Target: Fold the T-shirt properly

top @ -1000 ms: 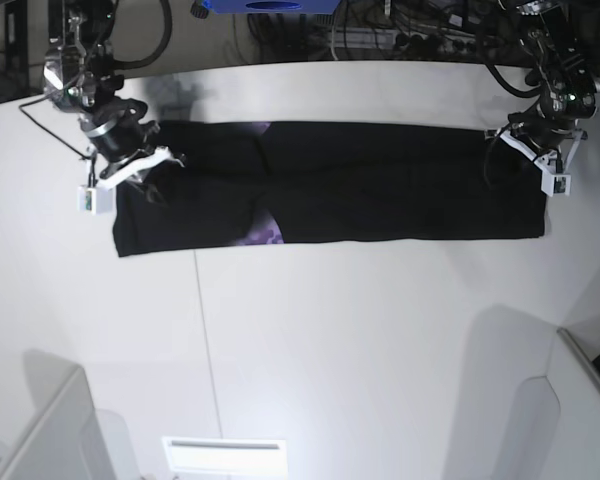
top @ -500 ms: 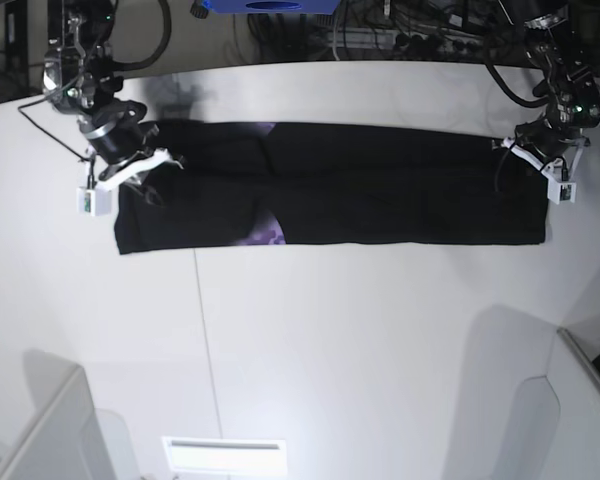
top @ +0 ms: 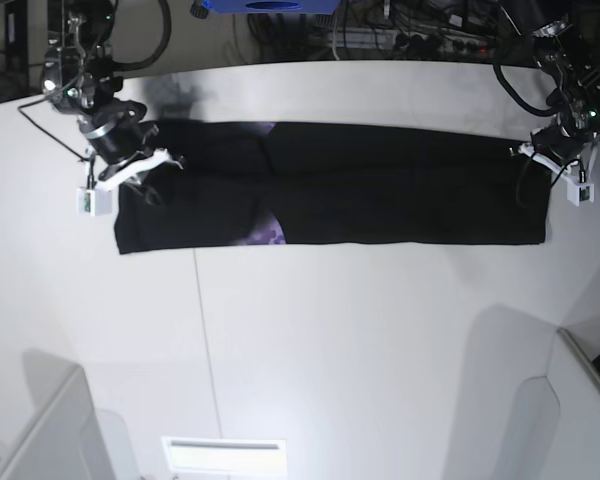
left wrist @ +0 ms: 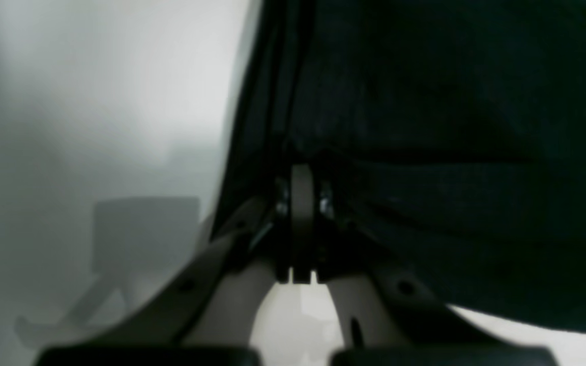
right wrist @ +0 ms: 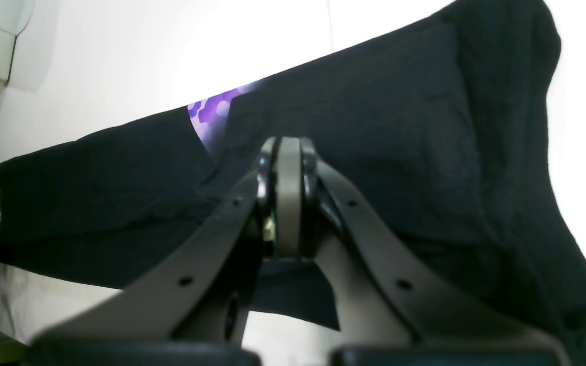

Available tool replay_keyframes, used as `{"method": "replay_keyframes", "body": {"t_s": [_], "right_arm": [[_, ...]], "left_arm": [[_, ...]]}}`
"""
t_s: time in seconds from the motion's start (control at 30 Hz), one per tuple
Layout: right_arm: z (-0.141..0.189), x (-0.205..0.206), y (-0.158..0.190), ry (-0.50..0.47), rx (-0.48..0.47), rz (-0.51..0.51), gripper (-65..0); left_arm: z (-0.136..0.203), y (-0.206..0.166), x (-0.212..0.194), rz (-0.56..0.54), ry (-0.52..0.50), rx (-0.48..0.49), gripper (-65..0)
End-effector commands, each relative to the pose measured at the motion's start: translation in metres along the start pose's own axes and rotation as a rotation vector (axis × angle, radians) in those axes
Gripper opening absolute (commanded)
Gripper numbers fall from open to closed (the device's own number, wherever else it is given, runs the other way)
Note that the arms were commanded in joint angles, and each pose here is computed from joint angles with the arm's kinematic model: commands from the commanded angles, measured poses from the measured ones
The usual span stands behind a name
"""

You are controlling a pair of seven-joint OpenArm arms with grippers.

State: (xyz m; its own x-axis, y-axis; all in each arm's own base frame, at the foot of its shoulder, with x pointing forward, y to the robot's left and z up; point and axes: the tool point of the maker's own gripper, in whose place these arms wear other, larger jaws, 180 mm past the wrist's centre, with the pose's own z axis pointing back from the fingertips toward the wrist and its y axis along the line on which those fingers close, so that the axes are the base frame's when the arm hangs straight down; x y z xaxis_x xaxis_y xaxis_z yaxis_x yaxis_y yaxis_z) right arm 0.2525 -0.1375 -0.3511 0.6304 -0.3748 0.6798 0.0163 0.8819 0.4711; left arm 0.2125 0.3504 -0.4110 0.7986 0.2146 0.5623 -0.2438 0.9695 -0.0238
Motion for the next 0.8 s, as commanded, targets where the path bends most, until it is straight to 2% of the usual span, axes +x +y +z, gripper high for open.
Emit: {"method": "replay_keyframes", "body": {"t_s": [0.0,0.1,0.27,0.53,0.67,0.73,0.77], "right_arm": [[0.002,0.01,0.002,-0.035,0.009,0.015,-65.0],[0.003,0.009,0.002,-0.031,0.007,0.013,-65.0],[0.003,0.008,0.001,-0.029,0.006,0.013,-65.0],[0.003,0.008,0.002,-0.028,0.007,0.013,-65.0],[0.003,0.008,0.002,-0.028,0.007,0.013,-65.0],[0.003,0.008,0.002,-0.028,0.007,0.013,-65.0],[0.003,0.008,0.002,-0.028,0.007,0.013,-65.0]], "left_arm": [[0.005,0.006,0.016,-0.01,-0.042,0.01,-65.0],[0.012,0.009,0.025,-0.014,-0.075,0.018,-65.0],[0.048,0.038,0.049,-0.039,-0.191,0.082,-65.0],[0.063,0.067,0.038,-0.064,-0.201,0.092,-63.5],[0.057,0.068,0.029,-0.041,-0.182,0.081,-28.3],[0.054,0.067,0.029,-0.033,-0.181,0.075,-15.5],[0.052,0.066,0.028,-0.026,-0.178,0.07,-11.2]]}}
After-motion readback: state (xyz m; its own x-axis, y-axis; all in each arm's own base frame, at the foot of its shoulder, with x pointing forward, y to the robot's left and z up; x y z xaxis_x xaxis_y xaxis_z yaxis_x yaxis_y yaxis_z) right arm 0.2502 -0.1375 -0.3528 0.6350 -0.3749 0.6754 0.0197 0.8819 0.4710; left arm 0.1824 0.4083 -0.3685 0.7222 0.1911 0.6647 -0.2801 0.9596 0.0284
